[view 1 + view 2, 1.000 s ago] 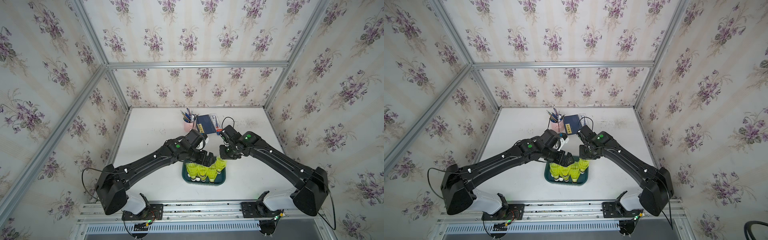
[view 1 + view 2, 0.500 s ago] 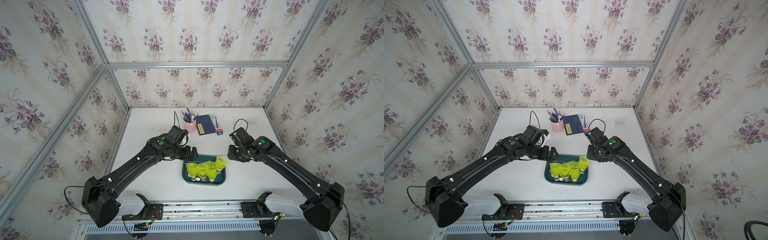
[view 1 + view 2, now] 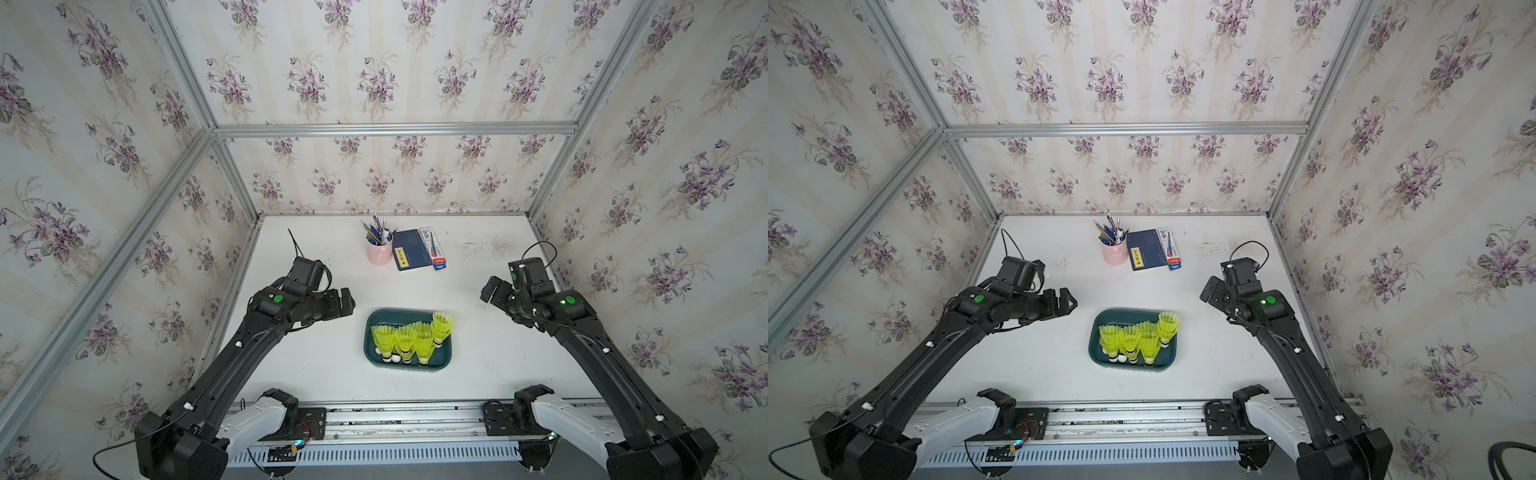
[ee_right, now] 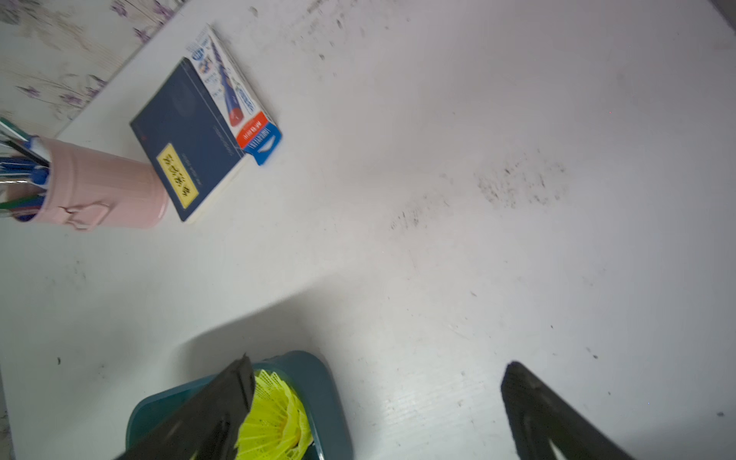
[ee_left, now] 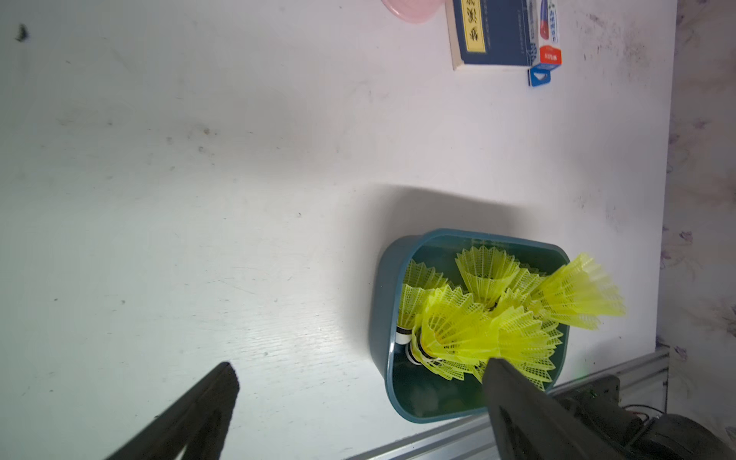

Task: Put the shuttlecocks into the storage box
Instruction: Reset both arms

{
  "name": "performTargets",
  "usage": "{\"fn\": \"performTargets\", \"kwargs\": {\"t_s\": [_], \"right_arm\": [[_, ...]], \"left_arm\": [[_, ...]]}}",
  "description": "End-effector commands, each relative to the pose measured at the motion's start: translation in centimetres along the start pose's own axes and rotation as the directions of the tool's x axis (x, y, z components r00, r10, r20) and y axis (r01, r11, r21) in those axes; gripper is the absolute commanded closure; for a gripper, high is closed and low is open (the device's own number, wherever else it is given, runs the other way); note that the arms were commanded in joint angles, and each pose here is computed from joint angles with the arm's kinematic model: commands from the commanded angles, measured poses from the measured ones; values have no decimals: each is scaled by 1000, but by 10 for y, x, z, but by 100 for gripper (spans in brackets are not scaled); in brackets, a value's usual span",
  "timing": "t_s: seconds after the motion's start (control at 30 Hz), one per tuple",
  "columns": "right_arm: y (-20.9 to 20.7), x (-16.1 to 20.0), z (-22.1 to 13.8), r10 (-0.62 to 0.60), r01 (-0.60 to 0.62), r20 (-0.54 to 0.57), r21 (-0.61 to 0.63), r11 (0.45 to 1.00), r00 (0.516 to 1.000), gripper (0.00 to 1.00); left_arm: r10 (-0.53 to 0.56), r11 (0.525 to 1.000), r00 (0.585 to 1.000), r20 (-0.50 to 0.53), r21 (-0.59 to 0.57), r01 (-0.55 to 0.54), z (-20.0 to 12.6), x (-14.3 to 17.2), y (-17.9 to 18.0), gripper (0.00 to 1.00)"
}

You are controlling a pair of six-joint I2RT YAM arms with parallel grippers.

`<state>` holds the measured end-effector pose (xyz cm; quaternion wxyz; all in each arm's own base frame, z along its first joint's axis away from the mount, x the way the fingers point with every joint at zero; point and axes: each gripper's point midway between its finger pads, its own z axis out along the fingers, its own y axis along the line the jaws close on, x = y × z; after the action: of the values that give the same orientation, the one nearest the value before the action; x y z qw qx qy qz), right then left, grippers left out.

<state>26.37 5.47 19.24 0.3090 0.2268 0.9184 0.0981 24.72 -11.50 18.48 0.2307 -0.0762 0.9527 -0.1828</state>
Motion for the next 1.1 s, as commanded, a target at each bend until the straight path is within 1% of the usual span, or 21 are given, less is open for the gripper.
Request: {"fn": "performTargets", "kwargs": {"t_s": [0.0,0.07,0.1,0.13,0.2,0.23,0.27,0.3,0.33,0.37,0.4,0.47,0.53,0.6,0.67,0.73,0.77,0.9,1.07], "right_arm": [[12,-47,-9,-6,17,236,-42,999,972,0],[5,-64,-12,7,-4,338,-10,1000,941,0],[-2,-69,-10,7,-19,380,27,999,925,0],[-9,-73,-7,1,-28,415,57,998,910,0],[-10,-78,1,-49,17,472,72,997,880,0],[-8,-79,4,-83,55,504,69,996,860,0],[-6,-80,6,-110,92,537,60,994,836,0],[-6,-81,7,-129,121,578,53,991,806,0],[-8,-81,9,-137,136,618,50,990,774,0],[-10,-81,8,-133,139,655,43,989,744,0],[-14,-79,10,-141,148,686,49,988,714,0],[-24,-73,17,-168,154,710,85,984,684,0],[-29,-66,31,-217,187,699,120,975,681,0],[-31,-59,47,-245,209,672,136,968,699,0],[-33,-52,61,-272,231,643,149,961,716,0],[-36,-48,71,-294,244,632,168,955,717,0],[-37,-47,73,-298,249,636,168,954,712,0],[-42,-47,85,-294,250,643,162,955,707,0],[-40,-52,93,-289,272,664,132,953,689,0]], "left_arm": [[27,994,990,136,-110,-12,-13,-21,21,0],[37,981,977,210,-196,4,-24,-31,36,0],[38,967,967,250,-253,28,-31,-36,47,0],[30,945,957,289,-320,67,-38,-40,60,0],[34,877,929,370,-456,149,-50,-46,89,0],[77,855,914,397,-498,144,-52,-51,97,0],[136,847,900,415,-520,111,-52,-57,100,0],[217,845,877,428,-533,51,-47,-64,97,0],[298,839,846,442,-543,-12,-43,-72,94,0],[348,830,826,443,-556,-52,-38,-74,94,0],[394,818,810,433,-568,-94,-32,-76,95,0],[426,817,797,429,-561,-134,-20,-79,101,0],[424,841,782,457,-519,-153,-6,-83,107,0],[417,850,773,479,-507,-145,3,-87,116,0],[383,861,790,479,-495,-117,15,-93,129,0],[349,880,810,472,-463,-110,30,-99,140,0],[343,885,811,474,-452,-110,35,-102,143,0],[361,896,782,508,-422,-140,51,-118,143,0],[381,898,767,516,-403,-175,68,-127,145,0]]}}
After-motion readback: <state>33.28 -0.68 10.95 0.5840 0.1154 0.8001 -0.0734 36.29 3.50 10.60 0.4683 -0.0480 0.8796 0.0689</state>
